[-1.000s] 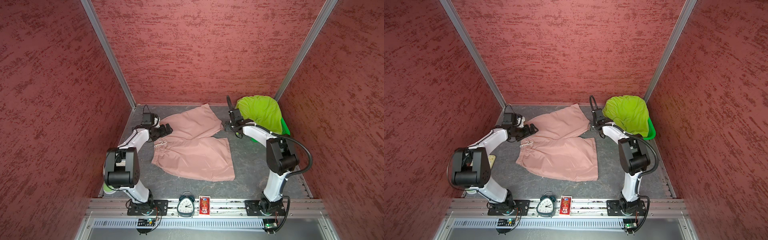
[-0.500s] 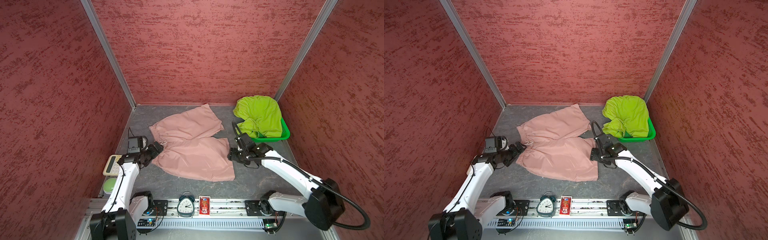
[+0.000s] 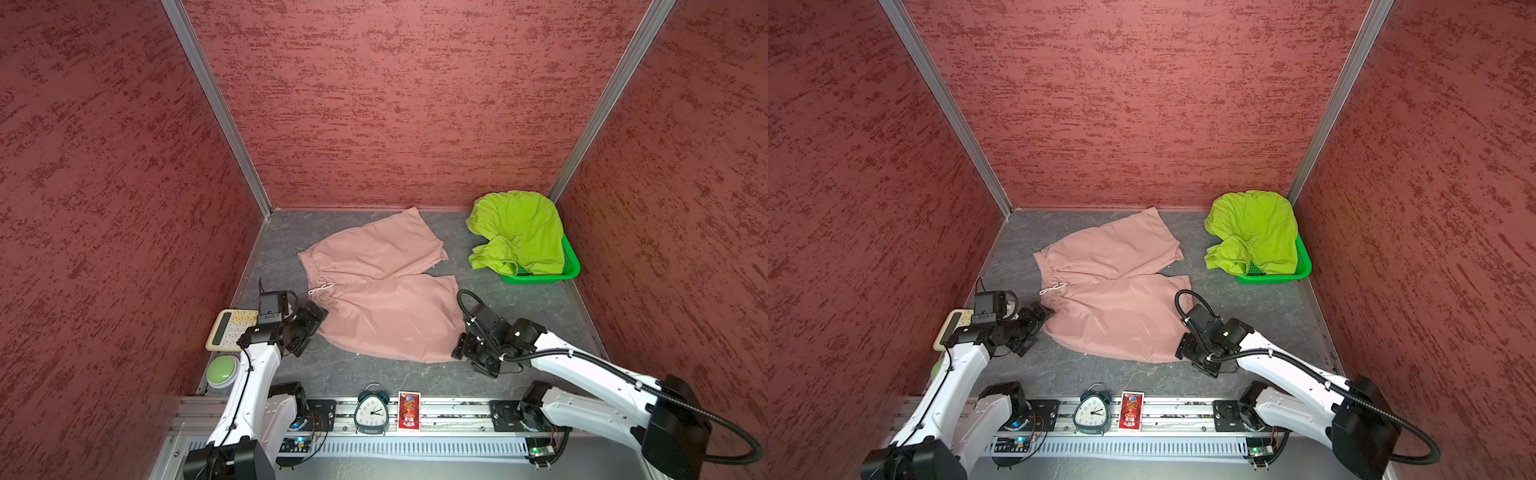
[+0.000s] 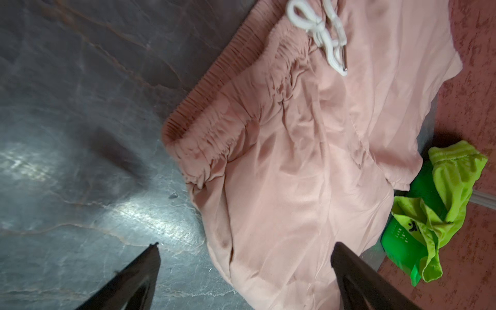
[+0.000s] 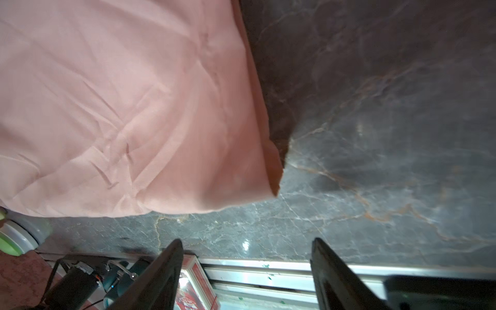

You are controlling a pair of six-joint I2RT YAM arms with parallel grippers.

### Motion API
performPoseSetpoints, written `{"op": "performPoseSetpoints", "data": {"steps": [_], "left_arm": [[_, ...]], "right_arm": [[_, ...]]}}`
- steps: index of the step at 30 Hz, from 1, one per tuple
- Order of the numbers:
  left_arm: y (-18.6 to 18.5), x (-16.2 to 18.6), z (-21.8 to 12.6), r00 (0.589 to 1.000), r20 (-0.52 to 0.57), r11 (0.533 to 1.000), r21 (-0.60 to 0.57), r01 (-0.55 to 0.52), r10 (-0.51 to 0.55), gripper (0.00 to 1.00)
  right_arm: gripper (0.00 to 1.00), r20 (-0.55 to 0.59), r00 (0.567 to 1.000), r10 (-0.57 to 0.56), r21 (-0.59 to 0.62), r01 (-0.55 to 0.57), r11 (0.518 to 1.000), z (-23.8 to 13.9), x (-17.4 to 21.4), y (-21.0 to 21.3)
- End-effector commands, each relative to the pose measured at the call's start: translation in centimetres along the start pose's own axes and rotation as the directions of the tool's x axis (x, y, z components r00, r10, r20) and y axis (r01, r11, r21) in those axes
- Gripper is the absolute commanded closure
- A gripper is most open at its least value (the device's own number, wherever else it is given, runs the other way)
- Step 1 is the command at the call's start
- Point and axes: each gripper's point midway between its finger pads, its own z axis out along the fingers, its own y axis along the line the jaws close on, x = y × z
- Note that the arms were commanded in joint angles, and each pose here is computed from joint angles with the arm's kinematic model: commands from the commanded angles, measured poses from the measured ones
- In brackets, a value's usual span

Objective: Fold and stack the shorts

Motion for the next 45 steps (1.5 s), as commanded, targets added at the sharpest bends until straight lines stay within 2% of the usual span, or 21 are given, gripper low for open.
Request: {"op": "performPoseSetpoints", "data": {"steps": [1, 5, 11, 14, 19, 23, 29, 36, 38, 42, 45], "left_arm": [[0.7, 0.0, -0.2, 0.997, 0.031, 0.997, 0.002, 0.072, -0.072, 0.01], [1.5, 0.8, 0.1, 0.993, 0.013, 0.993, 0.005, 0.114, -0.114, 0.01], [2.1, 0.9, 0.5, 0.993, 0.029, 0.993, 0.012, 0.114, -0.115, 0.01], [2.2, 0.7, 1.0, 0.993, 0.041, 0.994, 0.028, 0.107, -0.108, 0.01], [3.0, 0.4, 1.3, 0.994, 0.068, 0.996, -0.002, 0.086, -0.086, 0.01], [3.3, -0.6, 1.3, 0.991, 0.117, 0.998, -0.025, 0.063, -0.059, 0.01], [2.5, -1.5, 2.5, 0.992, 0.124, 0.999, 0.014, 0.032, -0.033, 0.00], [3.6, -0.6, 3.8, 0.995, 0.100, 1.000, 0.004, 0.006, -0.006, 0.09], [3.0, -0.8, 4.1, 0.995, 0.104, 0.999, 0.043, -0.007, 0.003, 0.15], [2.9, -1.1, 4.4, 0.993, 0.116, 0.999, 0.046, 0.002, -0.007, 0.31], [2.8, -1.2, 4.8, 0.995, 0.103, 0.999, 0.043, 0.006, -0.010, 0.36]], "right_arm": [[0.23, 0.035, 0.995, 0.088, -0.087, -0.085, 0.993, 1.0, -0.8, 1.7], [0.23, 0.045, 0.990, 0.134, -0.107, -0.129, 0.986, 2.5, -1.0, 1.1], [0.28, 0.123, 0.982, 0.144, -0.055, -0.138, 0.989, 3.4, -2.0, -1.2], [0.43, 0.156, 0.972, 0.174, -0.106, -0.158, 0.982, 4.0, -2.6, -1.6], [0.84, 0.240, 0.953, 0.183, -0.084, -0.167, 0.982, 3.3, -3.7, -2.8], [1.00, 0.286, 0.941, 0.180, -0.100, -0.157, 0.982, 2.4, -4.4, -2.7], [1.00, 0.301, 0.941, 0.158, -0.106, -0.132, 0.986, 2.3, -4.8, -2.0], [1.00, 0.314, 0.939, 0.142, -0.122, -0.108, 0.987, 2.1, -5.3, -0.8], [1.00, 0.321, 0.937, 0.137, -0.124, -0.102, 0.987, 2.0, -5.4, -0.7], [1.00, 0.344, 0.933, 0.106, -0.115, -0.070, 0.991, 1.3, -5.8, -0.1], [1.00, 0.372, 0.924, 0.091, -0.114, -0.052, 0.992, 0.5, -6.3, 0.5]]}}
